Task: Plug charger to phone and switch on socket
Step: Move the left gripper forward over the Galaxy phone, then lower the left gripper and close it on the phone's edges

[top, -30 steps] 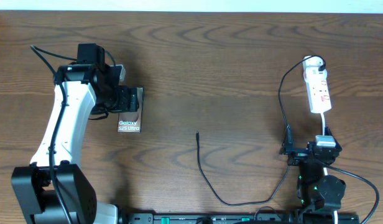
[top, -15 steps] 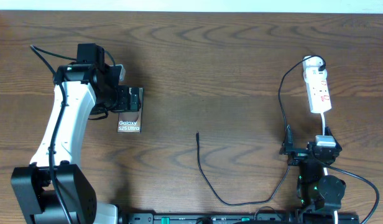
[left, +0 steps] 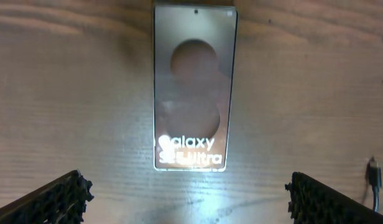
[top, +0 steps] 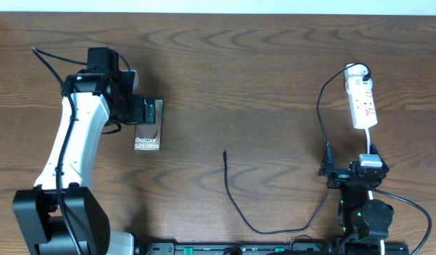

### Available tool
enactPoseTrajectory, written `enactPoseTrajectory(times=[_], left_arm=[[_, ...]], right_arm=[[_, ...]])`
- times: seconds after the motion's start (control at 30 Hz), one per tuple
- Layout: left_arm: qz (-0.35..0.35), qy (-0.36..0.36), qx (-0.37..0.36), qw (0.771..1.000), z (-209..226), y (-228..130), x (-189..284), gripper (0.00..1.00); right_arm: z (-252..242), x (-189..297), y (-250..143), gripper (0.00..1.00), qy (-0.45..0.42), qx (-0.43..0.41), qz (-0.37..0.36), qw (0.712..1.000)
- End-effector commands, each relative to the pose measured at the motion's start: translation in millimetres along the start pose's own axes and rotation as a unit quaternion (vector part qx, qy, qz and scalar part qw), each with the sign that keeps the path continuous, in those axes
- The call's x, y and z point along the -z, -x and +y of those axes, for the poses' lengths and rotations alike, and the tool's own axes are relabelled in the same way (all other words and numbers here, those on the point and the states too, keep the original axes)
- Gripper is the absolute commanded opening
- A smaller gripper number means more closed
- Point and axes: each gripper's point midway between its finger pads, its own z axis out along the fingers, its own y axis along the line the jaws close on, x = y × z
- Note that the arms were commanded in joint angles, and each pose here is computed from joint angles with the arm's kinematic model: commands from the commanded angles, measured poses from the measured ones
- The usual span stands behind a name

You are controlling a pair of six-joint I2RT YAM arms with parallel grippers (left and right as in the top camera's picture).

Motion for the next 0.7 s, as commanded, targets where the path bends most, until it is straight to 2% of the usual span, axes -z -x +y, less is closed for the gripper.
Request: enactPoseTrajectory(times=[0.0, 0.4, 0.67], left_arm=[[0.014, 0.007, -0.001, 1.0, -1, -7, -12, 0.99], [0.017, 0.002, -0.026, 1.0, -18, -6, -28, 1.0], [0.09, 0.009, -0.019, 0.996, -10, -21, -79, 1.0]], right_arm=[[2, 0, -1, 0.99, 0.005, 0.003, 0.0, 1.0], [2, 0, -1, 0.99, 0.005, 0.003, 0.0, 1.0], [2, 0, -1, 0.99, 0.005, 0.003, 0.0, 1.0]])
